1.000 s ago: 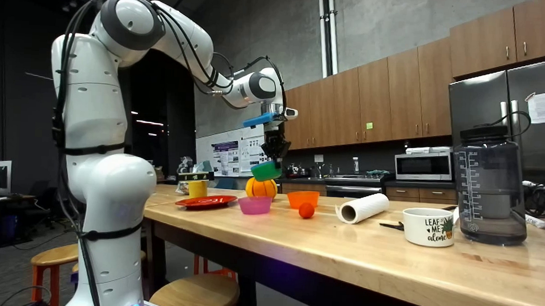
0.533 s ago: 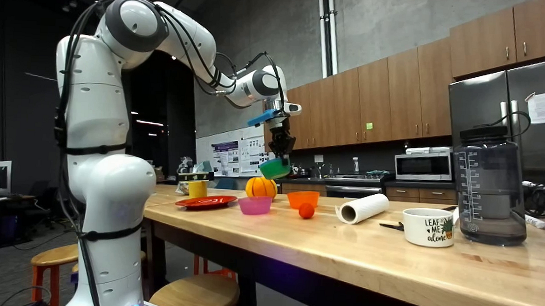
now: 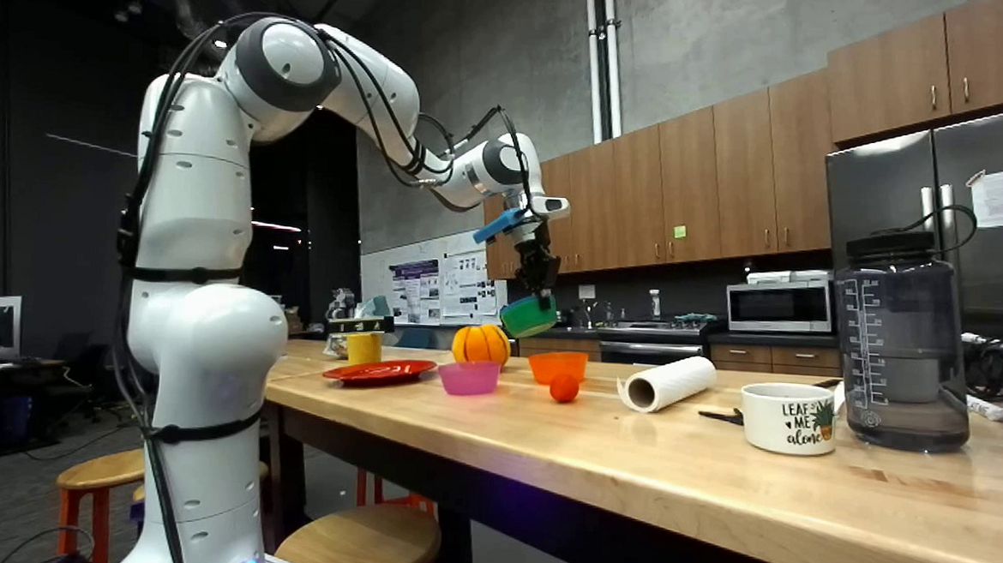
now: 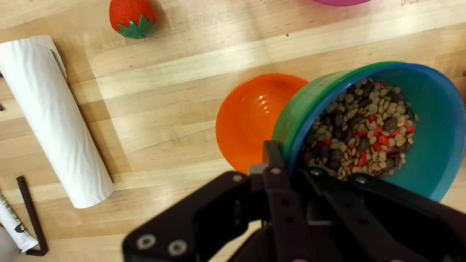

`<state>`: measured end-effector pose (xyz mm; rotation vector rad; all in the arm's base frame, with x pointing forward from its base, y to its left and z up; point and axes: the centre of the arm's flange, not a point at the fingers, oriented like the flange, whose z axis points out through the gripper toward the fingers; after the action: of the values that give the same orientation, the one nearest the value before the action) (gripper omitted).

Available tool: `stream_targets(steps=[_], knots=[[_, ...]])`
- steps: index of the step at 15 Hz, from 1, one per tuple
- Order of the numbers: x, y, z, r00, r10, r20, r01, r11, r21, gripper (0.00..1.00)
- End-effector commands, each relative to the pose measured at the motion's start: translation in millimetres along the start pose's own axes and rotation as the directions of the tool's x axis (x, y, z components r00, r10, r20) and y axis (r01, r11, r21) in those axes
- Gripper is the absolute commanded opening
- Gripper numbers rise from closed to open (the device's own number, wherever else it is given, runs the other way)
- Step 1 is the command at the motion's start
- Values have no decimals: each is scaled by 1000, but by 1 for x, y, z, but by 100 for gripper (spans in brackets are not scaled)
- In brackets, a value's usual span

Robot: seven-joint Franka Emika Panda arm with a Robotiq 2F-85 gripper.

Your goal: Pour the contents in the green bowl into the orange bowl

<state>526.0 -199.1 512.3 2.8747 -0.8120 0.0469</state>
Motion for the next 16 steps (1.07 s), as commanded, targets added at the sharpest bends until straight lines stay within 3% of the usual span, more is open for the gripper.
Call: stream_targets(steps=[1,9,16], knots=[[26,10,-7,999,52,3,-52,997,-55,2],[32,40,0,995,104,11,-100,977,-189,2],[25,33,-12,991,115,-69,-131,937,-323,2]])
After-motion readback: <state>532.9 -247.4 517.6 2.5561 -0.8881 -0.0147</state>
